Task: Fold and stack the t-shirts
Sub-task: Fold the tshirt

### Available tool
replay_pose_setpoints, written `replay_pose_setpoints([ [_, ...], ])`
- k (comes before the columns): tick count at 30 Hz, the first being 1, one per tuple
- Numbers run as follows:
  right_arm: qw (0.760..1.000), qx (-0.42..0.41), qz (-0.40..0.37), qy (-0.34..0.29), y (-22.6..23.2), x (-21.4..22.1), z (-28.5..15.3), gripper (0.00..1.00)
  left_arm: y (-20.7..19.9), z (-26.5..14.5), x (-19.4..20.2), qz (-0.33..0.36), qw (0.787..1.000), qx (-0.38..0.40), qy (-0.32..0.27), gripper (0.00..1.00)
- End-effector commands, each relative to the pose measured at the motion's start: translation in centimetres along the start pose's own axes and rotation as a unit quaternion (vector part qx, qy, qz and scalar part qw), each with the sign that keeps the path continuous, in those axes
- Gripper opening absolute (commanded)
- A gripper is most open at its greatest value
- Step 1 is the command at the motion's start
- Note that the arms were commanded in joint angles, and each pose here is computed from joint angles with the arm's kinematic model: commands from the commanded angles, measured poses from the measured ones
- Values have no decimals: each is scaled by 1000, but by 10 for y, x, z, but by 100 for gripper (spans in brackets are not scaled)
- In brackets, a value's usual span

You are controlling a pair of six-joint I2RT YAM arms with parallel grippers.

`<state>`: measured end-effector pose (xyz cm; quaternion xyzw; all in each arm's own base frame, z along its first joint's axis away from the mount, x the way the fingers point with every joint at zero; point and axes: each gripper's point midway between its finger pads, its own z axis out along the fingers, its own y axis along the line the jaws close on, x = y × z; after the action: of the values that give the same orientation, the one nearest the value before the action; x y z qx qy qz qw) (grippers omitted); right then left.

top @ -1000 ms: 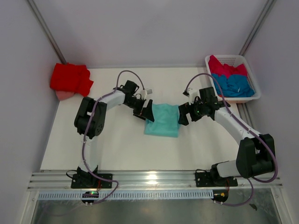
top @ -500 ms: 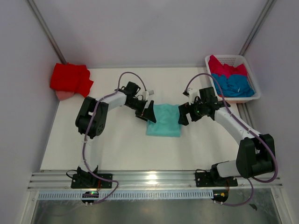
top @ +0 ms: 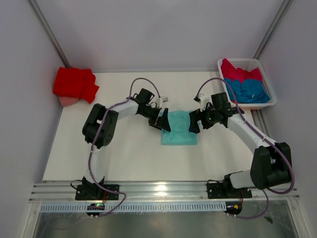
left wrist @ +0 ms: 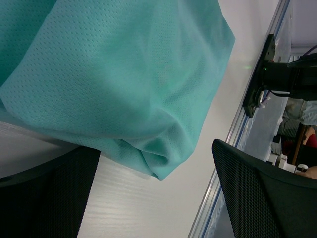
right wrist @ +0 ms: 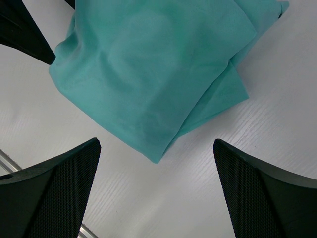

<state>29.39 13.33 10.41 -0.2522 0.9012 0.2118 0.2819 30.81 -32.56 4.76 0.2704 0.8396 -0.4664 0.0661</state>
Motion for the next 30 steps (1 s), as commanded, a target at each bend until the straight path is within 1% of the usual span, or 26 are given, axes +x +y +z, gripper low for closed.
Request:
replay_pose_setpoints([
  [1,1000,-7,-12,-20,5,-14,-6,99,49,23,26,-34,996,-80,19,99],
  [8,1000,-7,-11,-20,5,-13,-7,99,57,28,20,-41,994,-99,3,96],
  [11,1000,-8,-10,-19,5,-12,-6,99,59,26,19,-40,993,-108,0,93],
  [13,1000,-8,-10,-19,5,-12,-6,99,59,26,19,-38,993,-112,0,88],
  [14,1000,-9,-10,-19,5,-13,-6,99,59,26,19,-39,993,-112,0,84],
  [15,1000,-9,-10,-20,6,-13,-6,99,59,26,19,-40,993,-112,0,76],
  [18,1000,-10,-10,-20,6,-13,-7,99,59,27,20,-45,993,-108,1,65],
  [23,1000,-8,-12,-23,6,-14,-8,99,59,32,26,-46,993,-108,10,58],
  [24,1000,-8,-13,-24,7,-14,-9,100,58,34,26,-45,993,-107,10,53],
  [25,1000,-7,-13,-23,6,-13,-9,99,58,35,26,-44,993,-105,11,51],
  [26,1000,-8,-14,-24,7,-14,-9,99,57,35,27,-45,993,-104,12,42],
  [29,1000,-8,-13,-23,7,-13,-9,99,55,38,28,-45,994,-97,15,27],
  [30,1000,-9,-13,-23,7,-13,-9,99,55,38,28,-45,994,-96,16,15],
])
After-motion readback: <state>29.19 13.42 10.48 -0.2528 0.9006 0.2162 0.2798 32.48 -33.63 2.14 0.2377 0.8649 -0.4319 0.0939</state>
